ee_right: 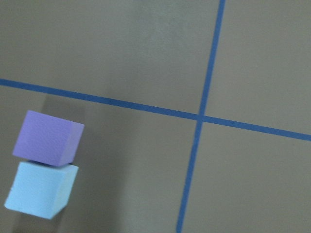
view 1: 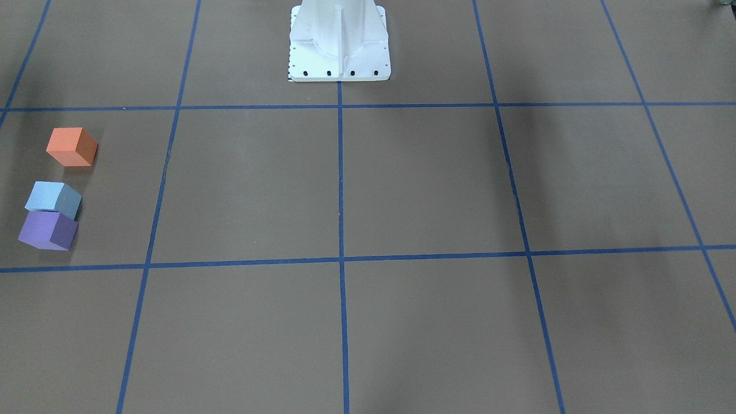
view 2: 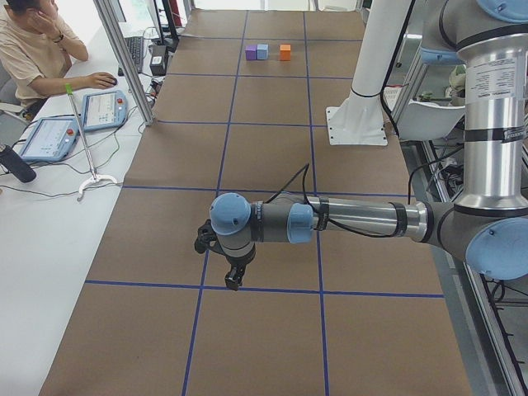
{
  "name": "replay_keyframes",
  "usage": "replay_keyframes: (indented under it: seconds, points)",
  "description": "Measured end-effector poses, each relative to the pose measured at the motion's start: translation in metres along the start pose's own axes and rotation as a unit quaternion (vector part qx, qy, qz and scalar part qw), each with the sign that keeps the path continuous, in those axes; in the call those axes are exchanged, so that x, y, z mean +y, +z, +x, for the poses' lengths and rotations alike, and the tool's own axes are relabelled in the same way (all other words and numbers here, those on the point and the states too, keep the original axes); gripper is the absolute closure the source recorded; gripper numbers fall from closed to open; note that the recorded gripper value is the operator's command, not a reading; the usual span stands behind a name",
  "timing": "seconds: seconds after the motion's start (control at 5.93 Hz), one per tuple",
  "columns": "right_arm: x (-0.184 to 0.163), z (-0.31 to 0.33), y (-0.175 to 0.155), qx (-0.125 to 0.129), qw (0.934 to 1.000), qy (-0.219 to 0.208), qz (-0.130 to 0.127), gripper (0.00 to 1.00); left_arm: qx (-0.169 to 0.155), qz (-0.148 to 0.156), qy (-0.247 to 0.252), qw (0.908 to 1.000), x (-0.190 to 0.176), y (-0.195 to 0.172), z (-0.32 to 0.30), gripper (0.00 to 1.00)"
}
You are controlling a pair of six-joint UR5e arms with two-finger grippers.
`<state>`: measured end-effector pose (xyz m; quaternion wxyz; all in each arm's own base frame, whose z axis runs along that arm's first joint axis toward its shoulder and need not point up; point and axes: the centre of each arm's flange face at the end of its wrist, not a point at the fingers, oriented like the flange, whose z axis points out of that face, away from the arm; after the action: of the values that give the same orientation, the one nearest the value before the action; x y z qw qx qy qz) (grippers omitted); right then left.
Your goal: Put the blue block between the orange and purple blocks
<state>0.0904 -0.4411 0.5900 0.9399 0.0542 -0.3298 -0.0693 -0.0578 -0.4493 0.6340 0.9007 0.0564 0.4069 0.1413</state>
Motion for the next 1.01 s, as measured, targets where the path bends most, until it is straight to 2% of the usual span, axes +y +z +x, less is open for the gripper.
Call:
replay_keyframes:
  seconds: [0.51, 1.01]
  points:
    - [0.021, 0.017, 0.006, -0.001, 0.9996, 0.018, -0.02, 0.0, -0.004, 0.001, 0.001, 1.0, 0.002, -0.002, 0.0, 0.0]
    - [0.025, 0.019, 0.009, -0.002, 0.9995, 0.022, -0.024, 0.0, -0.004, 0.0, -0.001, 1.0, 0.005, -0.001, -0.001, 0.0]
